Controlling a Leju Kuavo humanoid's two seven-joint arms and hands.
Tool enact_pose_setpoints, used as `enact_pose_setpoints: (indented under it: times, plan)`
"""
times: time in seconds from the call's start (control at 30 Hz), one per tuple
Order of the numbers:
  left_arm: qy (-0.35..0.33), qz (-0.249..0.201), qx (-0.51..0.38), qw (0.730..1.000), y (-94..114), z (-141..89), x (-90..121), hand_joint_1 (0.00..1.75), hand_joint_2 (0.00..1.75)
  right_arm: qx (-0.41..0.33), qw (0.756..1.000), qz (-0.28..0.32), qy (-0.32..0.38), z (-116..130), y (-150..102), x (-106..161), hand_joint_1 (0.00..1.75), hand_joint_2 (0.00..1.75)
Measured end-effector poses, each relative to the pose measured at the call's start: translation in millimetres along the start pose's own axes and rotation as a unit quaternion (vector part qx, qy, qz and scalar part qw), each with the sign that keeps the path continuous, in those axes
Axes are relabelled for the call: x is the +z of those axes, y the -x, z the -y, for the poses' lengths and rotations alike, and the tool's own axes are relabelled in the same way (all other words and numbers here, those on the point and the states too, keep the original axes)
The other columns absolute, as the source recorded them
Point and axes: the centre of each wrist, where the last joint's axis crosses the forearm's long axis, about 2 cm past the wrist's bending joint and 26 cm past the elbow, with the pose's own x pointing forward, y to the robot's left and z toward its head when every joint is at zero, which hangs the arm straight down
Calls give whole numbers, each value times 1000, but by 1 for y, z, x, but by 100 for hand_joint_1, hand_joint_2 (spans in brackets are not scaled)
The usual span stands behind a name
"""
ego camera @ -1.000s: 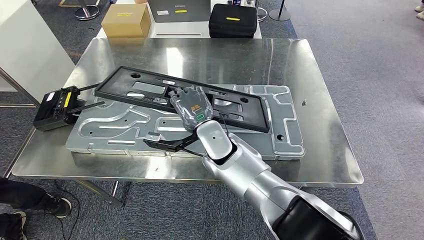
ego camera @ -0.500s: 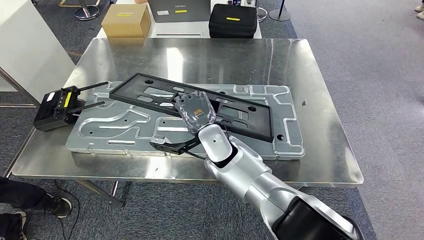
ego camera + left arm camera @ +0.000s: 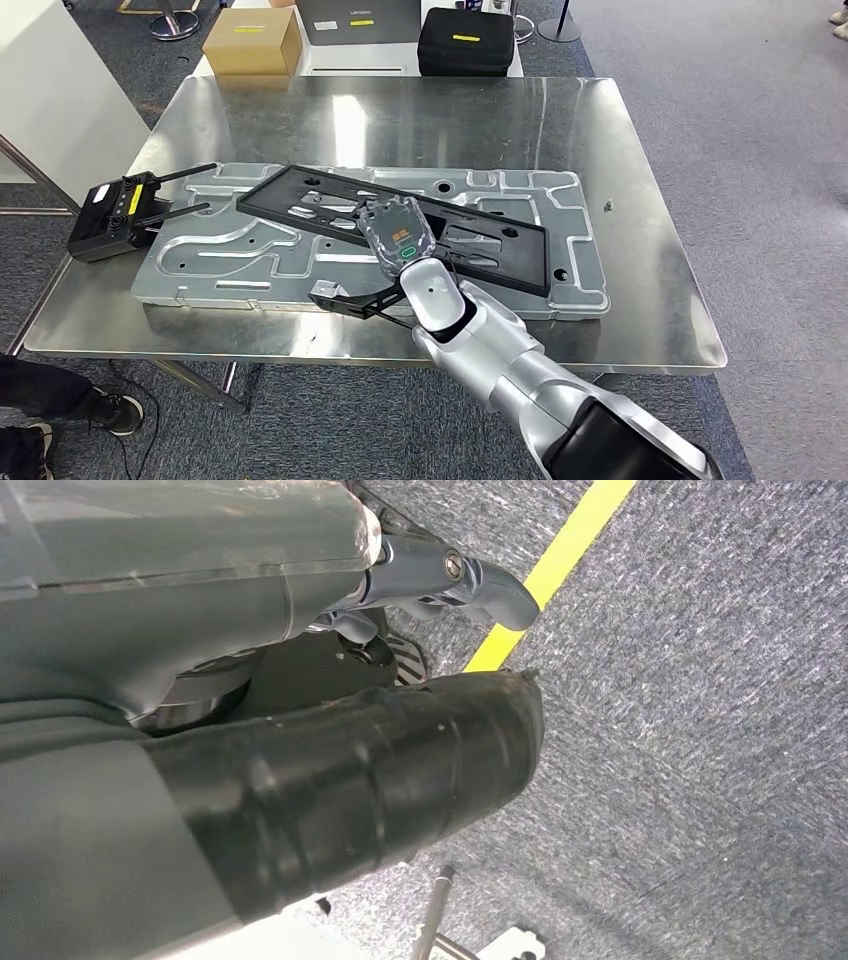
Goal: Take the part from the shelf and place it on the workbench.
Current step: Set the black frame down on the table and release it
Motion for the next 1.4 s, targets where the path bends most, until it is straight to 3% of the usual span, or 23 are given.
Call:
enact_pose_setpoints:
  times: [0.3,0.33,0.43,0.47,1.23,1.4]
  plan:
    - [0,0,0,1000,0,0,0,0,0,6,1000,5,-14,-9,-3,7,171,175]
    - [0,0,0,1000,0,0,0,0,0,7,1000,5,-14,-10,-3,7,153,175]
    - [0,0,0,1000,0,0,0,0,0,8,1000,6,-16,-11,-3,7,26,175]
    - [0,0,0,1000,0,0,0,0,0,8,1000,6,-17,-11,-3,8,0,175]
    - [-4,6,-2,1000,0,1,0,0,0,36,997,62,-12,-19,-9,15,0,175]
    - [-8,6,-4,1000,0,0,0,0,0,42,993,85,-67,-14,-9,10,0,175]
